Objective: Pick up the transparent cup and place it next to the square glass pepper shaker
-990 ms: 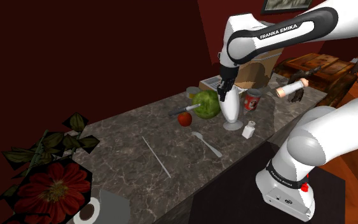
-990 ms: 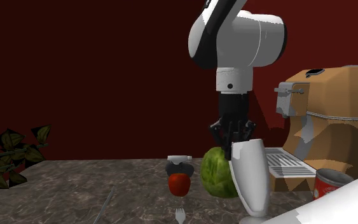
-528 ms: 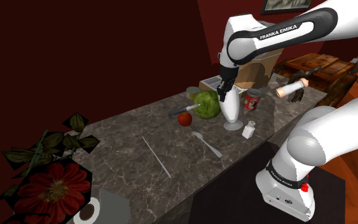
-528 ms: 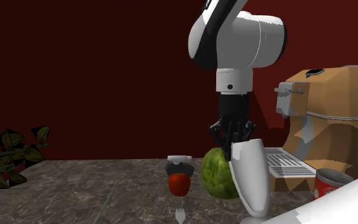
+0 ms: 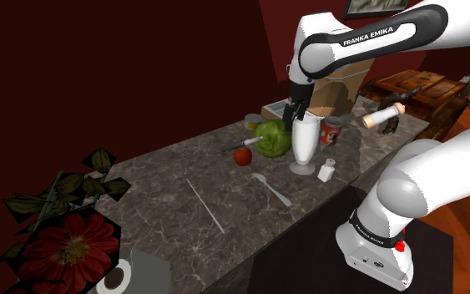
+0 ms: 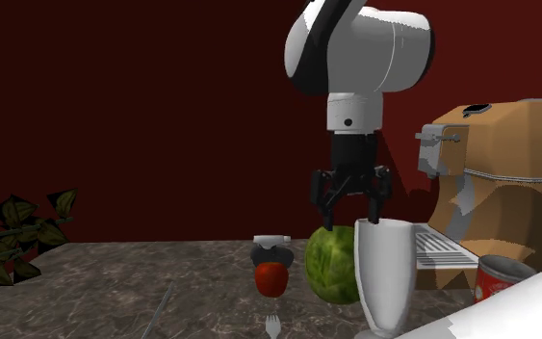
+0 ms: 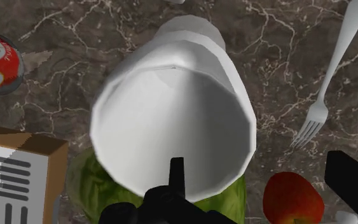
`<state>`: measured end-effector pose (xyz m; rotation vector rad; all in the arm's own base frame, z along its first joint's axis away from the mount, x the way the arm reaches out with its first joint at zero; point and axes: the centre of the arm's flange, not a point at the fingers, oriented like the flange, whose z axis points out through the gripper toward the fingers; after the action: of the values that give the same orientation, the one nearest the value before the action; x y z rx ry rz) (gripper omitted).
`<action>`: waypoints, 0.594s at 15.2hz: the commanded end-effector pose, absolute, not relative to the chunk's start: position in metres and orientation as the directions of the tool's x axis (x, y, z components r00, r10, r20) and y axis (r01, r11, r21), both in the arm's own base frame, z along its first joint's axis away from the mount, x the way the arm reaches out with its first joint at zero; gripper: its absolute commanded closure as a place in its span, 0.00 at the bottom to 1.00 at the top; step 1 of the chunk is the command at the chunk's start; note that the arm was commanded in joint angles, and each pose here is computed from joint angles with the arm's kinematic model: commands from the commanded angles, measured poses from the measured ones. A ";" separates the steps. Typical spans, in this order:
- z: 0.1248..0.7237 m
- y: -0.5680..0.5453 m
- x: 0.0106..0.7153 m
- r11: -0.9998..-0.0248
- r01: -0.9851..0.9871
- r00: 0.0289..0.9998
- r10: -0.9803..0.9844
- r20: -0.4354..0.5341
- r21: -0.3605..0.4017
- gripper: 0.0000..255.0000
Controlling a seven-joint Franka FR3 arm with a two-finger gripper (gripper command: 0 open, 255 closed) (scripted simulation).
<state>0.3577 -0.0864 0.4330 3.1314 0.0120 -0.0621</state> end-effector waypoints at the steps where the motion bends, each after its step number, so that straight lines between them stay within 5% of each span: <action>1: 0.457 -0.087 0.358 -1.000 0.008 0.999 0.007 -0.041 0.009 0.00; 9: 0.468 -0.087 0.358 -1.000 0.008 0.999 0.007 -0.041 0.009 0.00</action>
<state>0.3583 -0.0865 0.4674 3.1319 0.0117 -0.0635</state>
